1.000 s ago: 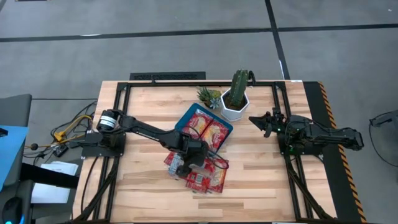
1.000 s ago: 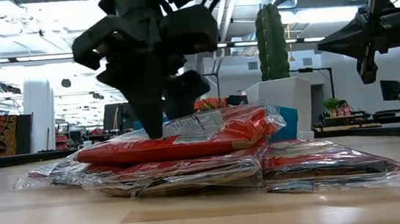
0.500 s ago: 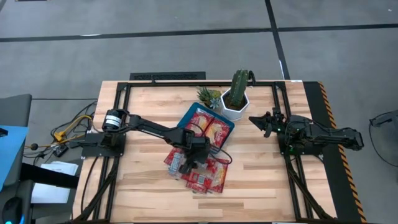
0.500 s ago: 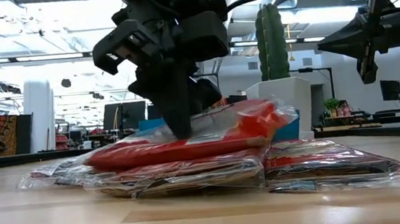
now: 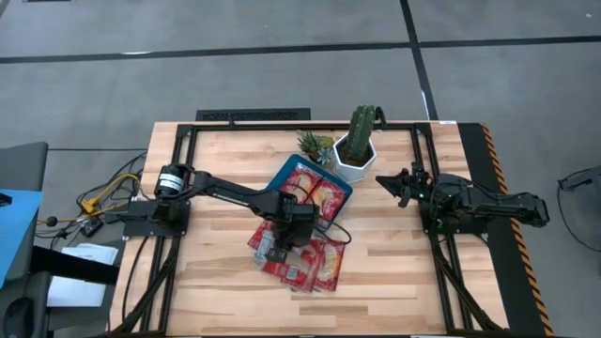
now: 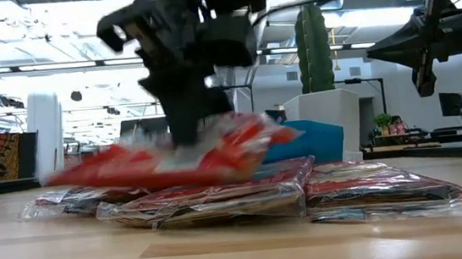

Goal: Sort popcorn bags into baskets
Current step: Put the popcorn bag into the blue bin

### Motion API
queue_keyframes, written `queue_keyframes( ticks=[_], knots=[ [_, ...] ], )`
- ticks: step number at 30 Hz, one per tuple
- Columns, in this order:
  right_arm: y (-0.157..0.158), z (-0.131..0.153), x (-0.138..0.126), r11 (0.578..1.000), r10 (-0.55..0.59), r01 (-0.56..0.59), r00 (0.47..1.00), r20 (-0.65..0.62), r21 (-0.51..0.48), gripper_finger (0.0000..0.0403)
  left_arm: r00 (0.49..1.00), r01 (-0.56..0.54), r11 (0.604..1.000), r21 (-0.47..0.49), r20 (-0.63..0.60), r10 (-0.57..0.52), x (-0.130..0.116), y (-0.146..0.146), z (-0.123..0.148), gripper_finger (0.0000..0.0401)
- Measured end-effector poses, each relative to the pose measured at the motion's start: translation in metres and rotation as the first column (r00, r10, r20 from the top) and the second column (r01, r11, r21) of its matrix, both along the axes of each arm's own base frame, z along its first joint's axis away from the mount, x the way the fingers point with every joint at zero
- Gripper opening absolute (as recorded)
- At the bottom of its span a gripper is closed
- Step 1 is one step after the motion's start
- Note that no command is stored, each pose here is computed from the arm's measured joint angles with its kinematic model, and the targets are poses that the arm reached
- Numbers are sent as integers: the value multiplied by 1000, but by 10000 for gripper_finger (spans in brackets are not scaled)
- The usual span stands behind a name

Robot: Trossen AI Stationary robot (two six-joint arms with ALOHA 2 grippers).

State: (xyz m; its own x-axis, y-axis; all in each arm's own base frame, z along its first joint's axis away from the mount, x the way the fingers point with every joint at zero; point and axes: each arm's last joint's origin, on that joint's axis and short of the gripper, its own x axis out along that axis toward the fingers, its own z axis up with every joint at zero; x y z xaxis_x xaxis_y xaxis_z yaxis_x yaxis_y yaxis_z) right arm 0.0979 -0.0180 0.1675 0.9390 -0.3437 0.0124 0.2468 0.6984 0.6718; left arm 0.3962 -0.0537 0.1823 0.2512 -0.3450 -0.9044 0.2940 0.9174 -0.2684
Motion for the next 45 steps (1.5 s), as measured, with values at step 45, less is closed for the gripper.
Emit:
queue_keyframes(
  ticks=[45],
  knots=[
    [0,0,0,1000,0,0,1000,1,-1,52,262,-964,263,-33,37,965,-45,162,62,0]
  ],
)
